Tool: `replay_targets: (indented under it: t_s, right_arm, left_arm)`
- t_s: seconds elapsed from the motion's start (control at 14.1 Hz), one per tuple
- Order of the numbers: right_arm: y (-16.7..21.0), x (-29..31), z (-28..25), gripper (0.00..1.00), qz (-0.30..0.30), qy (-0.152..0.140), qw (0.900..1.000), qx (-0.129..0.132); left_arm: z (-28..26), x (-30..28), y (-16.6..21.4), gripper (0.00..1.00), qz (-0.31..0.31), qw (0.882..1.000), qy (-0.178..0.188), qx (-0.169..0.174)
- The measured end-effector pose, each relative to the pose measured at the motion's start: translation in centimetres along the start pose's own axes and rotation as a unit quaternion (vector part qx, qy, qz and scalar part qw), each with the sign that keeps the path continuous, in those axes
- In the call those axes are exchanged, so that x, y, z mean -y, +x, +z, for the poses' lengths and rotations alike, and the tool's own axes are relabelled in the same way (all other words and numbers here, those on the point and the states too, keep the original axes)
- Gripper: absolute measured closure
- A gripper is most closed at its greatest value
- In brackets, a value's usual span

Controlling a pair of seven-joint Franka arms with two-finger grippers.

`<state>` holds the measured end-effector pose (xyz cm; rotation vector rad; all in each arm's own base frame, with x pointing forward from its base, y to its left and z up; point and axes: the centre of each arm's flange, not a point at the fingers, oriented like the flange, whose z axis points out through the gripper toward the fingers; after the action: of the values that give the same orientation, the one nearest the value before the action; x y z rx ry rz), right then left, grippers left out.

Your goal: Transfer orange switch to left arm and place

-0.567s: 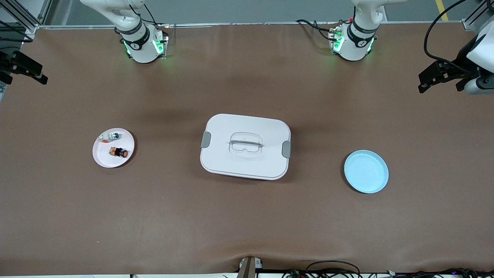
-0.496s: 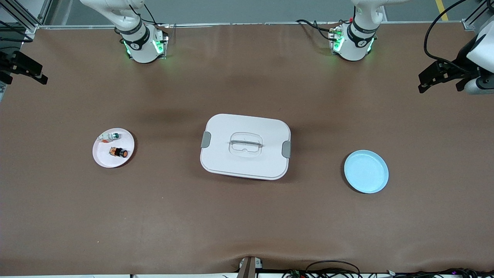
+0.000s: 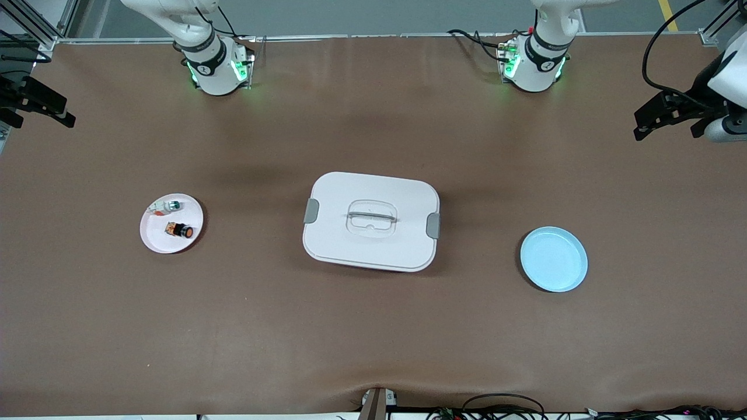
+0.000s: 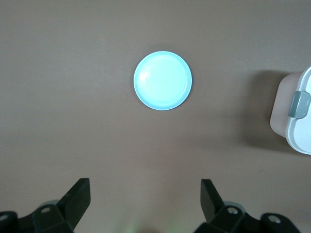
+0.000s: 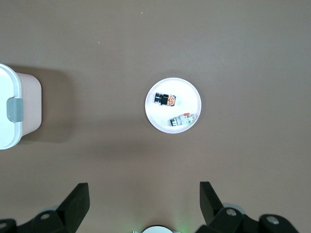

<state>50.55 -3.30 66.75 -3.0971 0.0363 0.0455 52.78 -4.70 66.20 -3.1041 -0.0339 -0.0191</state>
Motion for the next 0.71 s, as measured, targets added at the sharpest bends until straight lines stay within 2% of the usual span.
replay_targets:
  t_s: [0.71]
  right_arm:
    - [0.00, 0.03, 0.00, 0.00, 0.000, 0.000, 1.000, 0.000]
  left_arm:
    - [0.06, 0.59, -0.20, 0.00, -0.005, 1.000, 0.001, 0.011]
